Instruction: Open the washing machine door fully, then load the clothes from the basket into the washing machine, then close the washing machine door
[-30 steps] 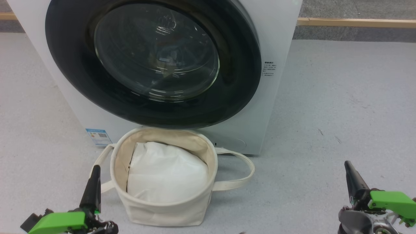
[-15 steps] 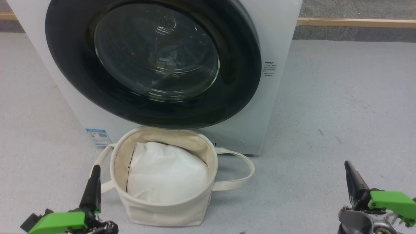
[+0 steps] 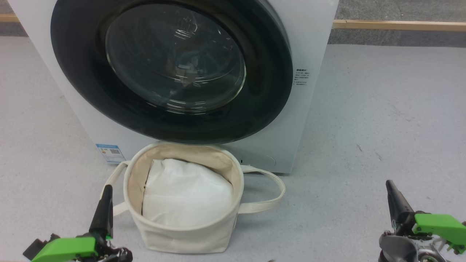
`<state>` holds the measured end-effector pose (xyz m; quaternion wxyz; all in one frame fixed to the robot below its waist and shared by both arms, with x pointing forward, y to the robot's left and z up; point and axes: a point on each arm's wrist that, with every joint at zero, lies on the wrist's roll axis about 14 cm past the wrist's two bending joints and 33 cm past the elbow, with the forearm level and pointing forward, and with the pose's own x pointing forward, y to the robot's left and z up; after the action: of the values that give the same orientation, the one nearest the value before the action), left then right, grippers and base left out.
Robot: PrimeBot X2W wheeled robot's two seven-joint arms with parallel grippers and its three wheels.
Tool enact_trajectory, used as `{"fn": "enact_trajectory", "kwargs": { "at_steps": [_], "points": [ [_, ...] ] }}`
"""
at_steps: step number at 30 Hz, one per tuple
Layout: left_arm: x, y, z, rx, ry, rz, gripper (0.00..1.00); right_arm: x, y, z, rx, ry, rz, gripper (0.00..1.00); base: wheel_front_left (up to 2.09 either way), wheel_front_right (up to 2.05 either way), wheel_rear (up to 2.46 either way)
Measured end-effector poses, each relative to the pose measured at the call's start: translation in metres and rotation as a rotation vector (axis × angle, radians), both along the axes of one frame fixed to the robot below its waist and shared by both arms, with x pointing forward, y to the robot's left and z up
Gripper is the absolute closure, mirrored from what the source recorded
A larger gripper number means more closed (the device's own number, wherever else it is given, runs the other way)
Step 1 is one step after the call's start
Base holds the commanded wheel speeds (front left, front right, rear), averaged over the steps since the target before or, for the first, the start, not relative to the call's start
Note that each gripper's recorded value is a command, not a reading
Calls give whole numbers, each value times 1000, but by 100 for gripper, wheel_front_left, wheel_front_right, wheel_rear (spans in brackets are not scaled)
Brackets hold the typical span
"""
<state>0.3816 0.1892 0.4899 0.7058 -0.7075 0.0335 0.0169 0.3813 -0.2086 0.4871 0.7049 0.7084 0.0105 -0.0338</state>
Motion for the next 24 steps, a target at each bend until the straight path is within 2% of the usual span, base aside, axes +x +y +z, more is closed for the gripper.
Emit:
{"fn": "enact_trajectory", "kwargs": {
  "at_steps": [24],
  "points": [
    [0,0,0,0,0,0,100,0,0,0,0,0,0,100,0,0,0]
  ]
}}
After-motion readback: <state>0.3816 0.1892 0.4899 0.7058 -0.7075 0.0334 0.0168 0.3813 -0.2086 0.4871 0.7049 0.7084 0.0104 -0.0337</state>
